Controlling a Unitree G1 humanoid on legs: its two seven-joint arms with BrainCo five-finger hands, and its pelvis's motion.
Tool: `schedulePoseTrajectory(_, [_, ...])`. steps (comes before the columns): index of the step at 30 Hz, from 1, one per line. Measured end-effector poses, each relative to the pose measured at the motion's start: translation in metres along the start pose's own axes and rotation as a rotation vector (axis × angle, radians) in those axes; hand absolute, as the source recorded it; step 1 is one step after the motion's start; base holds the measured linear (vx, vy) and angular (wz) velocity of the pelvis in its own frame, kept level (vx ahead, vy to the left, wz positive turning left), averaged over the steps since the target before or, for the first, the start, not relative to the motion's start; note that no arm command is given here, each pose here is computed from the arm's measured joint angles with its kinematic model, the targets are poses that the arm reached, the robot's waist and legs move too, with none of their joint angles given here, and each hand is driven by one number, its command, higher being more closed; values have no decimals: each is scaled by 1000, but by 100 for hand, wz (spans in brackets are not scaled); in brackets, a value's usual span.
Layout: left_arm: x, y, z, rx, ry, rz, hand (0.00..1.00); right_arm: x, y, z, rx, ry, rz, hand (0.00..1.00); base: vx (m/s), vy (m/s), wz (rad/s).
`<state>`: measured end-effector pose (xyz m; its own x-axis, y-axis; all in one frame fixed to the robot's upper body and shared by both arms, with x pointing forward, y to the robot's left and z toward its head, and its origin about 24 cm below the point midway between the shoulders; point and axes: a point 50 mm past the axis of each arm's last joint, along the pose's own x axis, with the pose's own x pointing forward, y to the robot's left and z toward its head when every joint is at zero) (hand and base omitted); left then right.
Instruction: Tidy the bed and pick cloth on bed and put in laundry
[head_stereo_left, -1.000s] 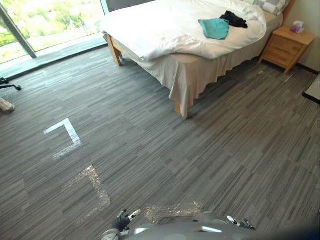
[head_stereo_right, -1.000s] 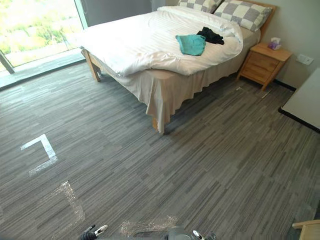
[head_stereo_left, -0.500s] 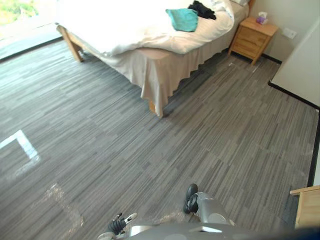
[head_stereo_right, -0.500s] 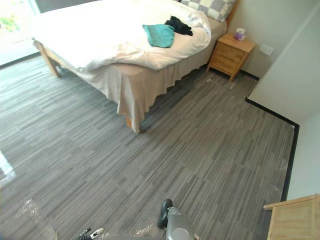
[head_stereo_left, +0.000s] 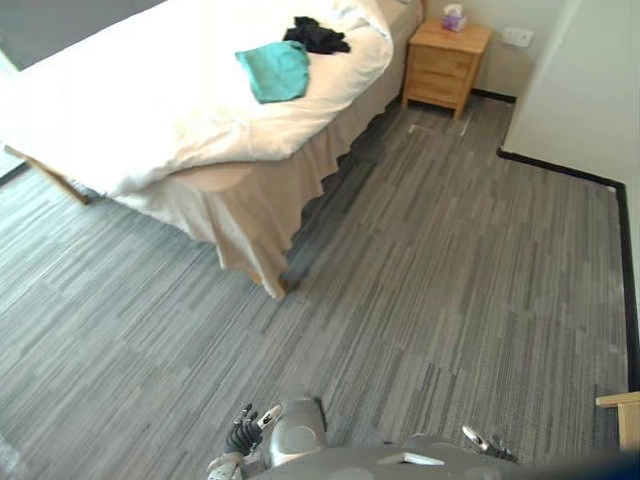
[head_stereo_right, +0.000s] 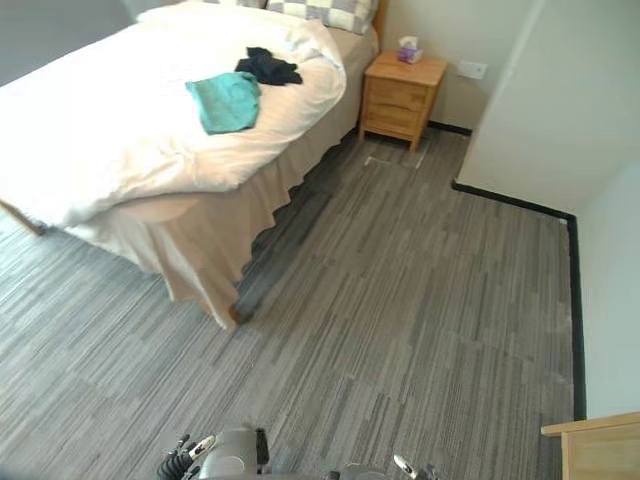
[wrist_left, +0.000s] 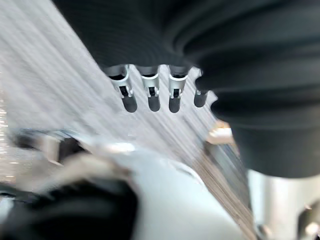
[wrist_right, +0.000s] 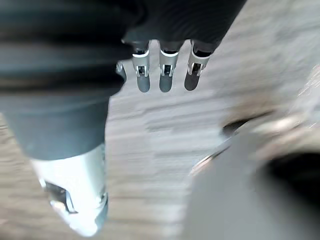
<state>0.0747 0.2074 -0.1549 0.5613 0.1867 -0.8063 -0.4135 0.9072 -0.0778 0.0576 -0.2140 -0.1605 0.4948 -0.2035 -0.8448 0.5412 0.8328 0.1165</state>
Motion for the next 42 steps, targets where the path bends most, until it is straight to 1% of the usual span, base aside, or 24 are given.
schedulePoseTrajectory(3, [-3, 2, -5, -37, 12, 4, 0, -2, 6, -2, 4, -20, 33, 0, 538, 241, -22])
schedulePoseTrajectory(4, [-3, 7, -3, -46, 8, 10, 0, -5, 5, -9, 8, -3, 31, 0, 489, 228, 8])
schedulePoseTrajectory(7, [0, 12, 7, -50, -20, 14, 0, -6, 22, -17, 8, 13, 97, 0, 600, 304, 28])
schedulePoseTrajectory(9, [0, 16, 4, -32, 14, 18, 0, -4, 27, -17, 7, 24, 107, 0, 606, 340, 85])
schedulePoseTrajectory(12, [1, 12, 3, 3, 53, -4, 0, -2, 21, -11, 15, 7, 86, 0, 525, 281, 88])
schedulePoseTrajectory(14, [1, 18, 3, 28, 67, 4, 0, 2, 20, -4, 29, -7, 76, 0, 419, 151, 81])
schedulePoseTrajectory(16, [-1, 17, -6, 77, 105, -10, 0, -1, 2, -2, -1, -21, 43, 0, 317, 79, 93])
schedulePoseTrajectory(19, [1, 12, -3, 68, 93, -31, 0, -6, -3, -4, -2, -46, 42, 0, 261, 44, 107])
schedulePoseTrajectory(20, [5, 7, 3, 67, 74, -49, 0, -10, -5, -13, 9, -29, 33, 0, 315, -48, 150])
schedulePoseTrajectory(23, [8, -1, 11, 28, 46, -77, 0, -12, 2, -19, 29, -38, 39, 0, 339, -103, 144])
schedulePoseTrajectory(25, [8, -3, 13, 9, 22, -84, 0, -12, 4, -19, 12, -45, 51, 0, 414, -204, 138])
schedulePoseTrajectory(27, [7, -6, 13, -64, -4, -76, 0, -11, 10, -18, -44, -46, 94, 0, 472, -261, 97])
schedulePoseTrajectory(30, [4, -21, 2, -144, 0, -84, 0, -6, 9, 4, -138, -110, 133, 0, 292, -156, 29])
schedulePoseTrajectory(32, [3, -22, -2, -176, 9, -73, 0, -3, 15, 11, -189, -126, 166, 0, 296, -170, 24])
schedulePoseTrajectory(33, [1, -16, -4, -187, 9, -55, 0, -2, 23, 11, -218, -121, 191, 0, 172, -153, 37])
schedulePoseTrajectory(35, [0, -18, -9, -208, 24, -46, 0, -1, 20, 11, -226, -114, 186, 0, 72, -122, 40])
schedulePoseTrajectory(36, [-1, -17, -12, -240, 32, -21, 0, 0, 19, 14, -257, -110, 185, 0, 34, -43, 19])
schedulePoseTrajectory(37, [-3, -9, -14, -273, 32, 30, 0, 0, 23, 11, -279, -90, 203, 0, 30, 4, 14])
schedulePoseTrajectory(40, [-4, 4, -12, -305, 27, 133, 0, 0, 27, 4, -265, -51, 215, 0, 6, -8, 26])
schedulePoseTrajectory(42, [-4, 7, -12, -312, 24, 184, 0, -1, 28, 2, -256, -37, 216, 0, -17, -31, 11])
